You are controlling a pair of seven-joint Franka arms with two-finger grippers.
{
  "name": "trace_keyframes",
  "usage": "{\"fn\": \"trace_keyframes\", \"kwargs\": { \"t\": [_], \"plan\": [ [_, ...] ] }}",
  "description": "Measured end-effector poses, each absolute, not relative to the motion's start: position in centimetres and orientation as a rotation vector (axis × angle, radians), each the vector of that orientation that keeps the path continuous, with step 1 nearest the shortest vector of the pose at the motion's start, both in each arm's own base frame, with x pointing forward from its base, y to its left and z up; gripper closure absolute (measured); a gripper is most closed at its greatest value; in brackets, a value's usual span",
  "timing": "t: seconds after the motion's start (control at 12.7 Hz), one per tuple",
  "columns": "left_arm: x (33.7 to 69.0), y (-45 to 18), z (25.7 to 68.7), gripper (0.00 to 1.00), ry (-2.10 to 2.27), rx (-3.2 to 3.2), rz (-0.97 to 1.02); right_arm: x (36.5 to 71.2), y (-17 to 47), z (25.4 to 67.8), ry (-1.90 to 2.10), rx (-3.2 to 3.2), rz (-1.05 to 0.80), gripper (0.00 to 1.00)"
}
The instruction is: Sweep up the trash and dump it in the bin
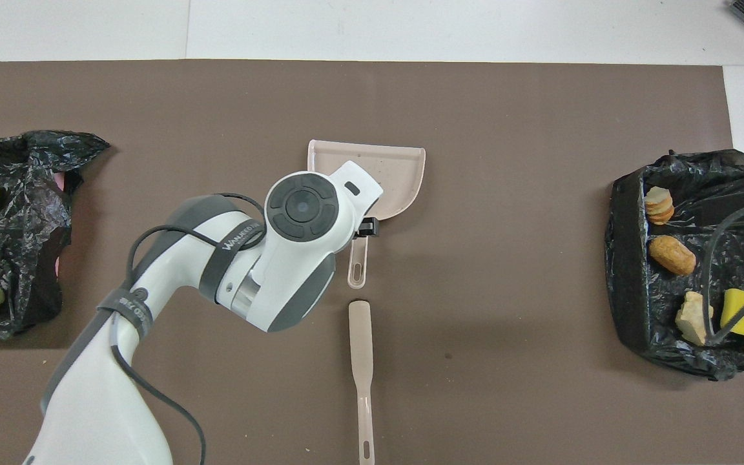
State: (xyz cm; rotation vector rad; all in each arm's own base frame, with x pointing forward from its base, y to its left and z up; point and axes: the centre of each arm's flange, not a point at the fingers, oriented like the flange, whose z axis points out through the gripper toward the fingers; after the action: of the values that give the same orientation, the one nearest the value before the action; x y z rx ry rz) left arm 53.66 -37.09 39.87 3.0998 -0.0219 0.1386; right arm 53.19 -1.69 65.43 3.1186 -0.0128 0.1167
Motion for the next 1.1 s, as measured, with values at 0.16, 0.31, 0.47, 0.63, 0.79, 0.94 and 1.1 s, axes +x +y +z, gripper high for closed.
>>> {"fn": "trace_keyframes", "kwargs": {
  "t": [0.16, 0.31, 0.47, 0.63, 0.79, 0.94, 1.1],
  "plan": [
    [56.1, -32.5, 41.8, 0.0, 0.048, 3.099, 0.156, 53.2, -1.6, 65.4, -0.013, 3.125, 0.117, 0.0],
    [58.4, -27.4, 43.5, 0.0, 0.017, 3.117, 0.142, 53.2, -1.6, 65.4, -0.013, 3.125, 0.118, 0.0],
    [60.5, -21.7, 45.7, 0.0, -0.021, 3.137, 0.106, 53.2, -1.7, 65.4, -0.014, 3.126, 0.117, 0.0],
    [61.2, -16.1, 48.7, 0.0, -0.067, 3.146, 0.075, 53.2, -1.7, 65.4, -0.015, 3.126, 0.117, 0.0],
    [60.3, -10.8, 52.1, 0.0, -0.155, 3.148, 0.027, 53.2, -1.7, 65.4, -0.015, 3.126, 0.117, 0.0],
    [58.5, -6.5, 55.7, 0.0, -0.189, 3.146, 0.005, 53.2, -1.7, 65.4, -0.015, 3.126, 0.117, 0.0],
    [56.6, -5.0, 58.1, 0.0, -0.211, 3.143, -0.025, 53.2, -1.7, 65.4, -0.015, 3.126, 0.117, 0.0]
  ]
}}
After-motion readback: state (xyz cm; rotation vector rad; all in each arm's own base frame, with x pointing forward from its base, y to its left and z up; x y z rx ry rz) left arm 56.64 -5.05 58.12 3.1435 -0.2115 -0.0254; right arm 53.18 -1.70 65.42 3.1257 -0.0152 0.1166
